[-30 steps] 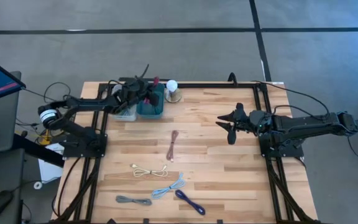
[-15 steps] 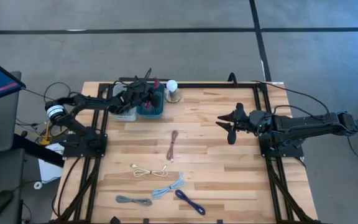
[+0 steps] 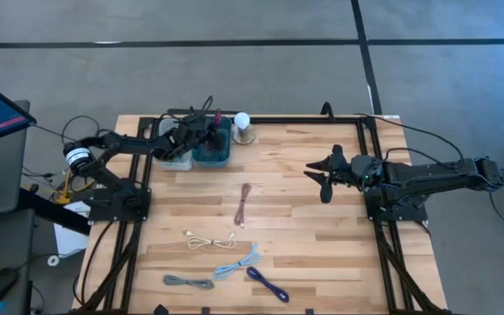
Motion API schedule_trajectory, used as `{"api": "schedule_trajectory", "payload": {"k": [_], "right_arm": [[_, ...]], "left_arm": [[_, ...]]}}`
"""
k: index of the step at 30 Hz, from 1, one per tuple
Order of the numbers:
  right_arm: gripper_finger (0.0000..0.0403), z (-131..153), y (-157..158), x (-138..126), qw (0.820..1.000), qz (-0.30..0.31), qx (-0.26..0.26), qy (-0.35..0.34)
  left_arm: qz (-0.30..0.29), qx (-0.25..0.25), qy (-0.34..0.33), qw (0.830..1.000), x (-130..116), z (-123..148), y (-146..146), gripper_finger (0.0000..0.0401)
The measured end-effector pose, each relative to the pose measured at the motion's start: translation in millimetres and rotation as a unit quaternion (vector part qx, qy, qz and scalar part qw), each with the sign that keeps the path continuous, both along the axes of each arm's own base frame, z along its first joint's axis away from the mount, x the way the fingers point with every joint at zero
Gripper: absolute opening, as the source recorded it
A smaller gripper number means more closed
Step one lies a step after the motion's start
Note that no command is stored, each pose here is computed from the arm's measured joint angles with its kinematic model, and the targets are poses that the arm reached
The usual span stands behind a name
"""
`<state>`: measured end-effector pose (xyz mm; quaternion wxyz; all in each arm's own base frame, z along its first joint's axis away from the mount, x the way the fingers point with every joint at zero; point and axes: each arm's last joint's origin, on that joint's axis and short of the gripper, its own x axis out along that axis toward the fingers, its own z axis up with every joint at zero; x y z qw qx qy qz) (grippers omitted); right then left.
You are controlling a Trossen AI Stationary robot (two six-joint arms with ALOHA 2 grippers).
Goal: Pick & Place USB Port
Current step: Put the pink patterned charger cable into the blue bin, then put the pink charger cable into the gray bin
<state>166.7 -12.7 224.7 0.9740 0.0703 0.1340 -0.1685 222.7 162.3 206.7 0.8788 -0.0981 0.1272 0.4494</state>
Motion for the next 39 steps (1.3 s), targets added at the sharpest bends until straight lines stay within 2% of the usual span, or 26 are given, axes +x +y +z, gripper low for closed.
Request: {"api": "schedule_trajectory", "payload": {"k": [7,13,15,18,22,26,28,35,37,39], "right_arm": [[0.0118,0.0,0.0,0.0,1.000,0.000,0.000,0.000],[0.0118,0.0,0.0,0.0,1.000,0.000,0.000,0.000],[0.0118,0.0,0.0,0.0,1.000,0.000,0.000,0.000],[0.0118,0.0,0.0,0.0,1.000,0.001,-0.002,0.001],[0.0118,0.0,0.0,0.0,1.000,0.001,-0.003,0.001],[0.0118,0.0,0.0,0.0,1.000,0.001,-0.003,0.001],[0.0118,0.0,-0.1,0.0,1.000,0.001,-0.004,0.001],[0.0118,0.0,-0.1,0.0,1.000,0.001,-0.004,0.001],[0.0118,0.0,-0.1,0.0,1.000,0.001,-0.004,0.001],[0.0118,0.0,-0.1,0.0,1.000,0.001,-0.004,0.001]], "left_arm": [[-0.001,0.002,0.002,1.000,0.0,0.0,0.0,0.0120],[-0.009,0.033,0.012,0.999,-3.5,8.9,-0.5,0.0130],[-0.028,0.051,0.008,0.998,-6.3,18.4,-3.8,0.0131],[-0.095,0.068,-0.030,0.993,-9.5,36.9,-15.4,0.0131],[-0.215,0.047,-0.126,0.967,-13.3,63.2,-41.7,0.0131],[-0.345,0.036,-0.177,0.921,-14.9,81.9,-74.7,0.0131],[-0.391,0.039,-0.191,0.900,-15.9,89.1,-91.3,0.0131],[-0.481,0.030,-0.207,0.852,-14.7,96.9,-135.2,0.0131],[-0.497,0.018,-0.199,0.845,-12.0,94.0,-144.3,0.0131],[-0.496,-0.008,-0.184,0.849,-8.5,87.9,-151.7,0.0131]]}}
